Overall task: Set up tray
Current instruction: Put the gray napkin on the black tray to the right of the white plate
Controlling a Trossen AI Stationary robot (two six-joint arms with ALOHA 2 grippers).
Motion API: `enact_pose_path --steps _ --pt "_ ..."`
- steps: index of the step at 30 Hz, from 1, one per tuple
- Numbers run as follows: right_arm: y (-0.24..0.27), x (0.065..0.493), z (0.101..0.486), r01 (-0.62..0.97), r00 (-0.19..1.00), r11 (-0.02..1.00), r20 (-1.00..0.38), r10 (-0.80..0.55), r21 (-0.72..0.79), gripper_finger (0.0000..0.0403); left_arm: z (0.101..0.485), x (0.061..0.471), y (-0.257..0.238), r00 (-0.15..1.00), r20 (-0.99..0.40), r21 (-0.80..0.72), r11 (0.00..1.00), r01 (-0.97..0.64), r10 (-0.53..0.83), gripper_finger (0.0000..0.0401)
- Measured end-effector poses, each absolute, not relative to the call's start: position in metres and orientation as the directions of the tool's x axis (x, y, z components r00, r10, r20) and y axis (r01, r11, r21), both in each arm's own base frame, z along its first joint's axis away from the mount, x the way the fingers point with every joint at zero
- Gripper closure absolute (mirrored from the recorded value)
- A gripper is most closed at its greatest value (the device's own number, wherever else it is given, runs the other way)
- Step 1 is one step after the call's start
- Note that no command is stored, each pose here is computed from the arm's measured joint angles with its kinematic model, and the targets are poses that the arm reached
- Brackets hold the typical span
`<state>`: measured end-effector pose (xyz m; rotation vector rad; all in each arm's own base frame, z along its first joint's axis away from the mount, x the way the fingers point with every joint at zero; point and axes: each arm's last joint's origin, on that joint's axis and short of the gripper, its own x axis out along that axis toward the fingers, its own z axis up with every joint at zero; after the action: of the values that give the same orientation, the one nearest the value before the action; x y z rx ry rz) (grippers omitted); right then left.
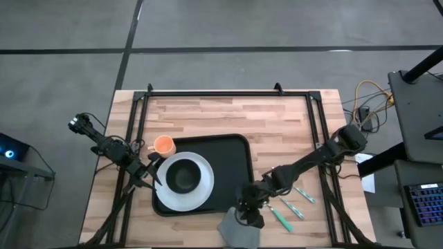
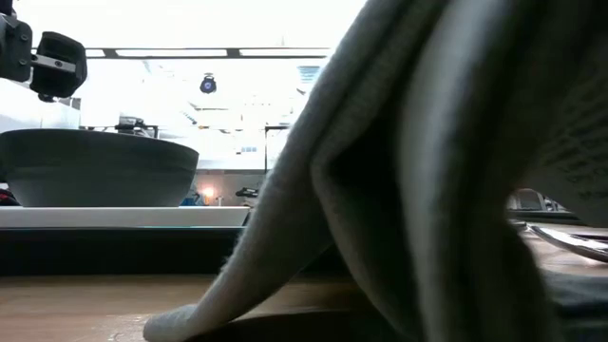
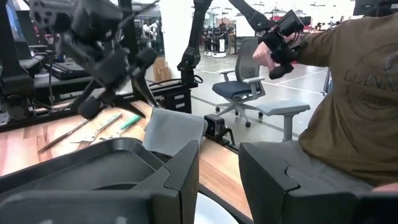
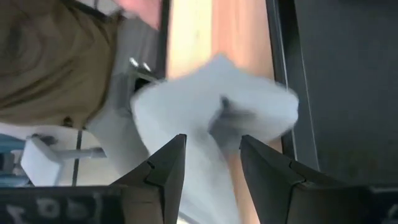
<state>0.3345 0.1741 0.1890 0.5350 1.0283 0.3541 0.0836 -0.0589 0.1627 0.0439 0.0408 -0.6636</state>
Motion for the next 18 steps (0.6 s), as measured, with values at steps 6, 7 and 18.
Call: enact_pose_path --steps 6,7,18 --pt "0.184 0.346 0.176 -0.107 0.47 0.751 -0.632 0.616 0.652 0.0269 0.163 0.084 -0.059 0.787 -0.052 0.028 0.787 0.616 -0.614 0.0305" --pt "0.185 0.347 0.176 -0.114 0.476 0.748 -0.625 0.619 0.654 0.027 0.163 0.084 -0.059 0.787 -0.053 0.028 0.787 0.616 -0.615 0.0305" --pt "0.186 0.342 0.167 -0.07 0.426 0.775 -0.683 0.593 0.629 0.0351 0.163 0.084 -0.059 0.787 -0.052 0.028 0.787 0.617 -0.615 0.0305"
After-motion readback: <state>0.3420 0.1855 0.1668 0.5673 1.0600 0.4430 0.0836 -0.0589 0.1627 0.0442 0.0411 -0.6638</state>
